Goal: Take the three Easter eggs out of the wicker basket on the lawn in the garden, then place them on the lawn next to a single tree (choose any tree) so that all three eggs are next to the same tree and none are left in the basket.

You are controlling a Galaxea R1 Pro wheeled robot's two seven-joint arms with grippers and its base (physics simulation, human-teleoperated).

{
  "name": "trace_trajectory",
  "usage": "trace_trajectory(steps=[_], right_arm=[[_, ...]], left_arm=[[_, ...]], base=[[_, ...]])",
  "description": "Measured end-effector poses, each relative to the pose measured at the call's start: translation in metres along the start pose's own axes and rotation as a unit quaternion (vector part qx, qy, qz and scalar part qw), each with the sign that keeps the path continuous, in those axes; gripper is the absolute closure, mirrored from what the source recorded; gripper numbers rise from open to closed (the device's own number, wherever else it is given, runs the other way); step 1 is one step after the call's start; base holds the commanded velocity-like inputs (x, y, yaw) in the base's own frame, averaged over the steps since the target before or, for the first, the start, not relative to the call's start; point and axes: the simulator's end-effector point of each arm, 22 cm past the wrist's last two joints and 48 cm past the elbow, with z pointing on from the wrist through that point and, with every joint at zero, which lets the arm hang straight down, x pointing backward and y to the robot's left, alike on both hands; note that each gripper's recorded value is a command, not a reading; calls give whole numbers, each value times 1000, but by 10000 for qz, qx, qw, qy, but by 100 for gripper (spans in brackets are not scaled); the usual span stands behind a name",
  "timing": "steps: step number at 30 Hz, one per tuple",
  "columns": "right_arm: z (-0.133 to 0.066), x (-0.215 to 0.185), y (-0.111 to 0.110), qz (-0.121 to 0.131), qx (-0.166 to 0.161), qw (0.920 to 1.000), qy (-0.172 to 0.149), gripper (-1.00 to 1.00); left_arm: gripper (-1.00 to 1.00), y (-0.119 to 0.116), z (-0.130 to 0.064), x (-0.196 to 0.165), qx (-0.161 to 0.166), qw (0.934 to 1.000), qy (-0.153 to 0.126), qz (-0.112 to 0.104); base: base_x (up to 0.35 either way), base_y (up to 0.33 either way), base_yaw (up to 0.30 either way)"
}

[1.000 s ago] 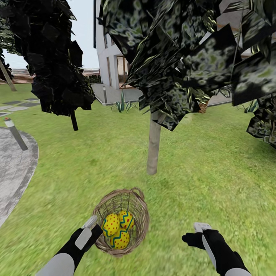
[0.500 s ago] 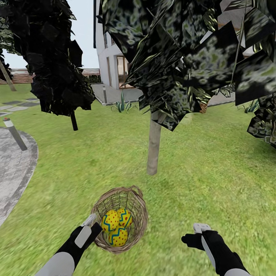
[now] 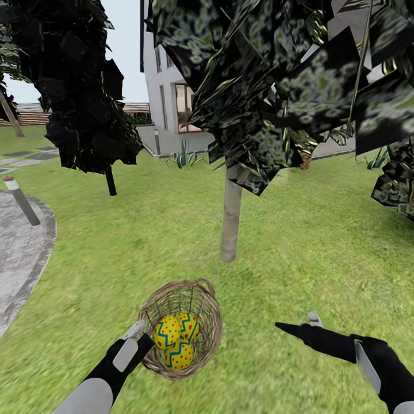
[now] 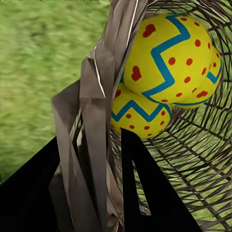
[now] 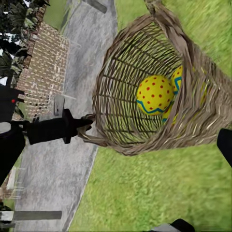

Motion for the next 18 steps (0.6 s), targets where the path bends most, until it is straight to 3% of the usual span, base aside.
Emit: trace_trajectory(steps=[9,12,18], right_arm=[[5,6,-14,105,69,9999,-16,-100],[8,24,-25,337,99,9993,81,-100],[10,32,-34,436,134,9989,119,-100]], left_arm=[[100,0,8,0,3,10000,-6,-9],[100,0,11,0,2,10000,-5,-9],[100,0,17,1,1,10000,-3,-10]], base=[[0,0,0],[0,0,0],[0,0,0]])
